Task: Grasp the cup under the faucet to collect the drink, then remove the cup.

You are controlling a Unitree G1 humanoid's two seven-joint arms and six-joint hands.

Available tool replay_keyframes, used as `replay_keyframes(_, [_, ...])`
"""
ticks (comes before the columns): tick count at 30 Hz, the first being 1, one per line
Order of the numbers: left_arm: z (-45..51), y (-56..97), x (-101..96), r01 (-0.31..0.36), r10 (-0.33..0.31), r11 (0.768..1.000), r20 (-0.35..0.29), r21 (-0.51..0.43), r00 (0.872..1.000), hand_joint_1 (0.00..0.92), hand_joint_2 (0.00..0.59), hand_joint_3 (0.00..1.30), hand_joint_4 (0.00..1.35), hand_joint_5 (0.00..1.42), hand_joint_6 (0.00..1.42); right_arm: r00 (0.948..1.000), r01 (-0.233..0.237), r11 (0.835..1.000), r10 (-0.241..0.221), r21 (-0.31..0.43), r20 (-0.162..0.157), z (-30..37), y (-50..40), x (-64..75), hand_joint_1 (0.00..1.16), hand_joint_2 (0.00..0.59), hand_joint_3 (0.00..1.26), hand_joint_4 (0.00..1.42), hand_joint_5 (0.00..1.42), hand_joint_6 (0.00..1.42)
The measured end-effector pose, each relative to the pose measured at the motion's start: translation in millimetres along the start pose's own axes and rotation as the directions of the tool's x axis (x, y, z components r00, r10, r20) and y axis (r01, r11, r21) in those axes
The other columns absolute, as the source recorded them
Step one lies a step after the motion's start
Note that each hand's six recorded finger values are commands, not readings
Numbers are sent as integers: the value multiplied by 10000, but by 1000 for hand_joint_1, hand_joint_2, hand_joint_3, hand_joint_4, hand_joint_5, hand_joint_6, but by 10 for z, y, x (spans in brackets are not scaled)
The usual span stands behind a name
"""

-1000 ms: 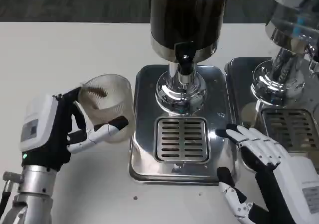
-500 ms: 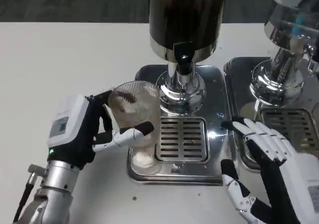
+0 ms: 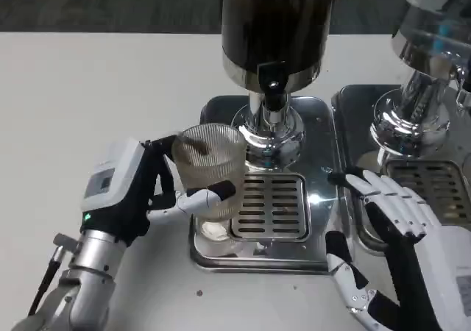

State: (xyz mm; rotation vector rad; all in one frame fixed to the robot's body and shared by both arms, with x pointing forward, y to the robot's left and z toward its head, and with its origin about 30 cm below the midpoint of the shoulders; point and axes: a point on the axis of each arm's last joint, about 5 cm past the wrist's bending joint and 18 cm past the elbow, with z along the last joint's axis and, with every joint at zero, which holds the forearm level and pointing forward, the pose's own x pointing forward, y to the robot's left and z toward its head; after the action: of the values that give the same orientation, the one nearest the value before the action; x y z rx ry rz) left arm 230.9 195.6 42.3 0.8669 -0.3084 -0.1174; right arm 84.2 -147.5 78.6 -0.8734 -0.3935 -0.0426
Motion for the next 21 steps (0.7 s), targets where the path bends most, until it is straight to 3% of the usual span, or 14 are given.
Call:
replay_keyframes(15, [102, -124, 180, 945, -959, 9951, 511, 300, 9941, 223, 127, 603, 756, 1003, 1203, 9988, 248, 9996, -241, 165, -427, 49, 31, -28, 303, 486, 280, 201, 205, 178])
replay_keyframes(21, [141, -161, 229, 1119, -1139, 9932, 656, 334, 9913, 195, 120, 527, 623, 855, 1060, 9983, 298, 9992, -285, 257, -500, 66, 46, -24, 303, 486, 281, 207, 209, 178])
